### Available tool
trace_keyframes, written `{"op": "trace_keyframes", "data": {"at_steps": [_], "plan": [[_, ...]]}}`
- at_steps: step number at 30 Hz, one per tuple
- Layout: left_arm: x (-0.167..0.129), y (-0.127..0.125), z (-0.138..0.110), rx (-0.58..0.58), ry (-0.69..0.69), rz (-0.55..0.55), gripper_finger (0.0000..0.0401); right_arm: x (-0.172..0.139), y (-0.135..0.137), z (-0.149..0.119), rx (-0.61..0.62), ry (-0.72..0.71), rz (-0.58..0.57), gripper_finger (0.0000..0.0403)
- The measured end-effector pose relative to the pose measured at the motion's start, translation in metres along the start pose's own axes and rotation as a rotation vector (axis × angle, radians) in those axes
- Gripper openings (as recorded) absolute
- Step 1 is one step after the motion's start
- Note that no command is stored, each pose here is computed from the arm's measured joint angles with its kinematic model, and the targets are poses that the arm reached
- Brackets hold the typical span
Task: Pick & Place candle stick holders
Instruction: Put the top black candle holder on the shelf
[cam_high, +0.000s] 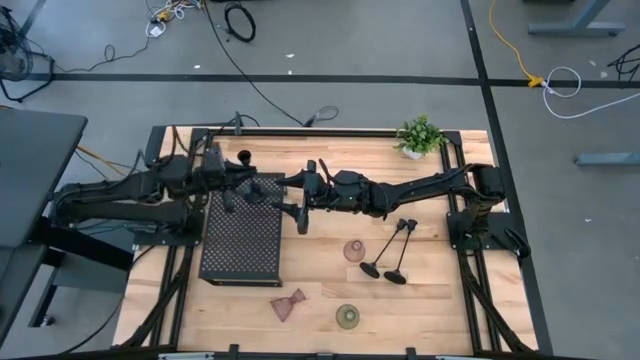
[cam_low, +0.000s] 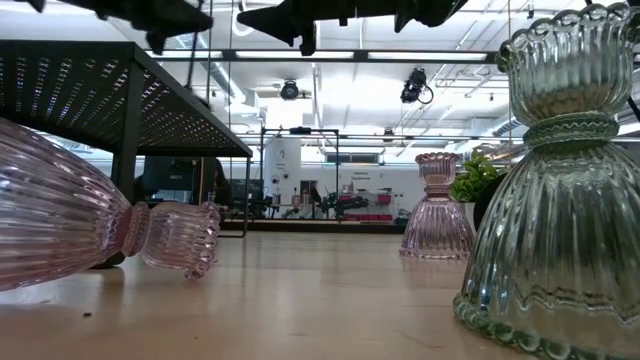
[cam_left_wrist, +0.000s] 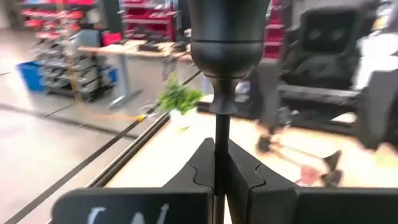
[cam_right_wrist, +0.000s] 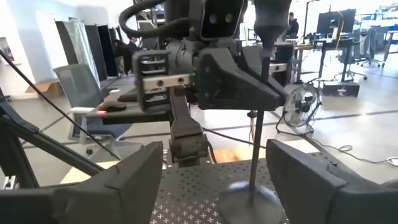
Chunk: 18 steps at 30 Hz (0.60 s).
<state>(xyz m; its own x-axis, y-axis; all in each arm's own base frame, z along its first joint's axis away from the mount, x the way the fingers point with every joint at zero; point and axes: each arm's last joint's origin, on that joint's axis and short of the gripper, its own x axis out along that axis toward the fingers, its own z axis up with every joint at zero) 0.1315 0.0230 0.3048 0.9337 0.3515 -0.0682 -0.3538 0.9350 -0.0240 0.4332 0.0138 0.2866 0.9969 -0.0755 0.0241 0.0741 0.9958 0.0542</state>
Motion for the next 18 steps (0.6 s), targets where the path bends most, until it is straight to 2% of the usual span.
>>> {"op": "trace_keyframes", "data": {"at_steps": [10,18], "plan": [[-0.052,0.017,-0.006,-0.010,-0.005,0.130,0.0012,0.000,0.000,-0.002,-0.003,0.021,-0.001,0.0274],[-0.084,0.025,-0.020,-0.048,-0.023,0.152,0.0012,0.000,0.000,-0.002,-0.005,0.020,-0.001,0.0274]]}}
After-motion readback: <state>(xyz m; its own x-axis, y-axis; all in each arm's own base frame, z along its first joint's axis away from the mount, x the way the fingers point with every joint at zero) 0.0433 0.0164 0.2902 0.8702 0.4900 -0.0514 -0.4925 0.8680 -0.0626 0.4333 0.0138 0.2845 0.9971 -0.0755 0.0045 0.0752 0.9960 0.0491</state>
